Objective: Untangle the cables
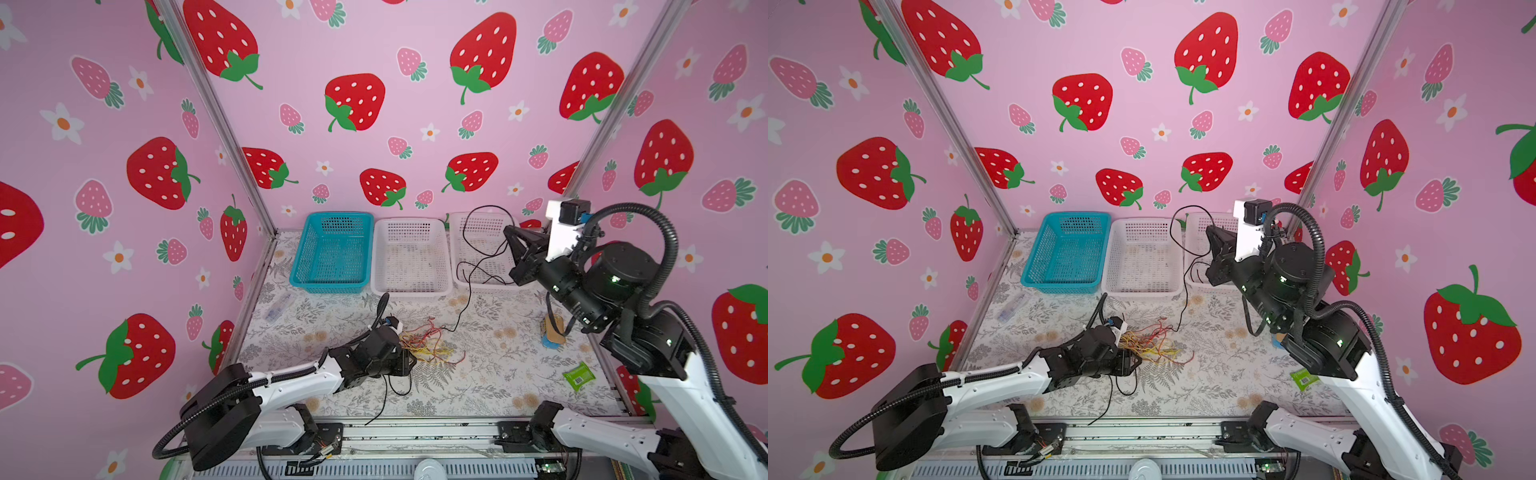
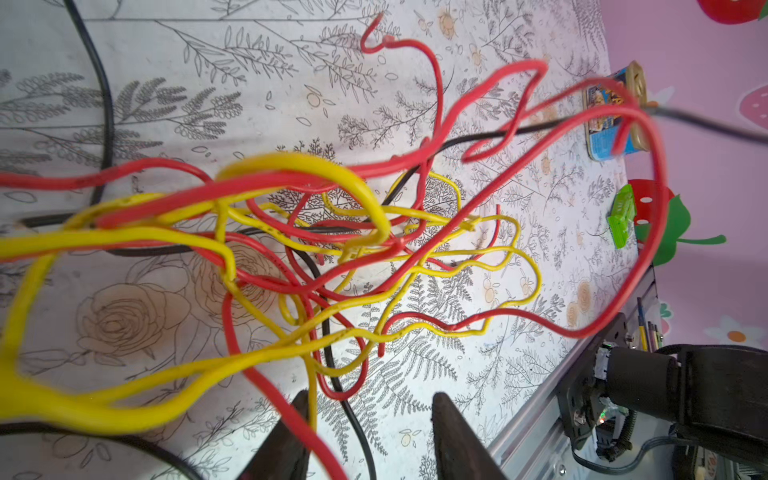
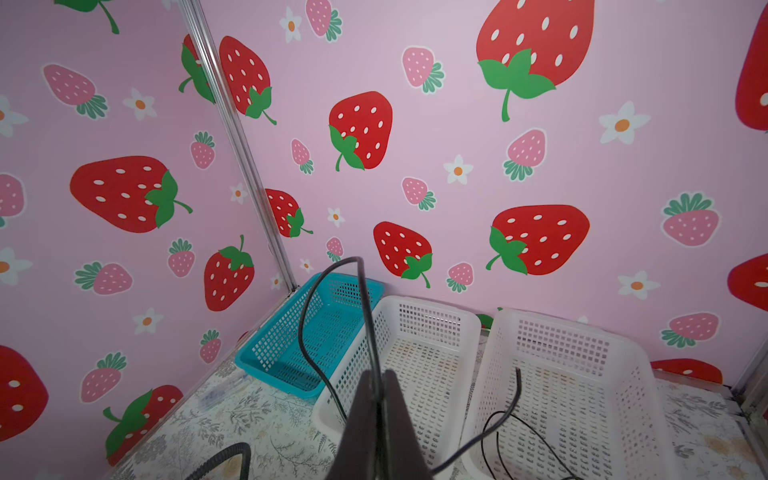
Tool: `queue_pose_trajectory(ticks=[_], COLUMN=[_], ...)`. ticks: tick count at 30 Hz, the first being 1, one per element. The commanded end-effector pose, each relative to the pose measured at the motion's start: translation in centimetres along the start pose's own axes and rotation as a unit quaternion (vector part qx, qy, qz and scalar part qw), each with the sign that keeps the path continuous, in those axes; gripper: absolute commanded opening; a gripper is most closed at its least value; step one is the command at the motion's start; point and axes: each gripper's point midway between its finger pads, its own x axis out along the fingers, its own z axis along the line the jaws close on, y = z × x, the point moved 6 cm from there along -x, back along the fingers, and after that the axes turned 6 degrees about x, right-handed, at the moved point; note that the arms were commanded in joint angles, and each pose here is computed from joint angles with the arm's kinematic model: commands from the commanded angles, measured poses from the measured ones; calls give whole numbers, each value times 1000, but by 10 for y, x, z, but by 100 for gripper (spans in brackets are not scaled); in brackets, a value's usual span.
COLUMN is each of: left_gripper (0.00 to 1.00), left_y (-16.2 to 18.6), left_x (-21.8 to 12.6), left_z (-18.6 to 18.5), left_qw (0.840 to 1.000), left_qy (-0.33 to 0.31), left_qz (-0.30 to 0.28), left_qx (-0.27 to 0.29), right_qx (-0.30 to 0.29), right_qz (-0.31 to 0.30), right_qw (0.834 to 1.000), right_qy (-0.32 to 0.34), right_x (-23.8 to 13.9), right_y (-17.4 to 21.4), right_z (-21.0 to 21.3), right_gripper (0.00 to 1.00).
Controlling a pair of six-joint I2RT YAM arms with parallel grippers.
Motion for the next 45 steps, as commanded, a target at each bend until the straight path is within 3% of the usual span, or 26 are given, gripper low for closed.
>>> queue_pose_trajectory(ticks=[1, 11, 22, 24, 28, 33, 37, 45], left_gripper=[28, 20, 7, 0, 0, 0, 0, 0], left_y=[1, 1, -1, -1, -2, -10, -17, -21], left_x=[3, 6, 4, 5, 4, -4, -9, -17], left_z=[6, 8, 9, 10, 9, 1, -4, -9], left_qw=[1000, 1000, 1000, 1000, 999, 1000, 999, 999], left_qy=[-14, -19, -27, -30, -30, -19, -13, 1], left_qz=[-1, -1, -5, -6, -9, -23, -35, -45], left_qx=[-3, -4, -1, -2, -3, 0, 5, 8], right_qx=[-20, -32, -25, -20, -14, -21, -24, 4], right_qz=[-23, -48, -81, -93, -89, 5, 92, 196], right_qw=[999, 998, 996, 995, 996, 999, 994, 981], right_qy=[14, 20, 5, -1, -12, -25, -59, 7], right_x=[-14, -22, -35, -39, -35, -4, 13, 9], right_y=[-28, -83, -112, -120, -119, -70, 0, 138], right_z=[-2, 7, 11, 12, 16, 22, 24, -18], right_gripper=[0, 0, 0, 0, 0, 0, 0, 0])
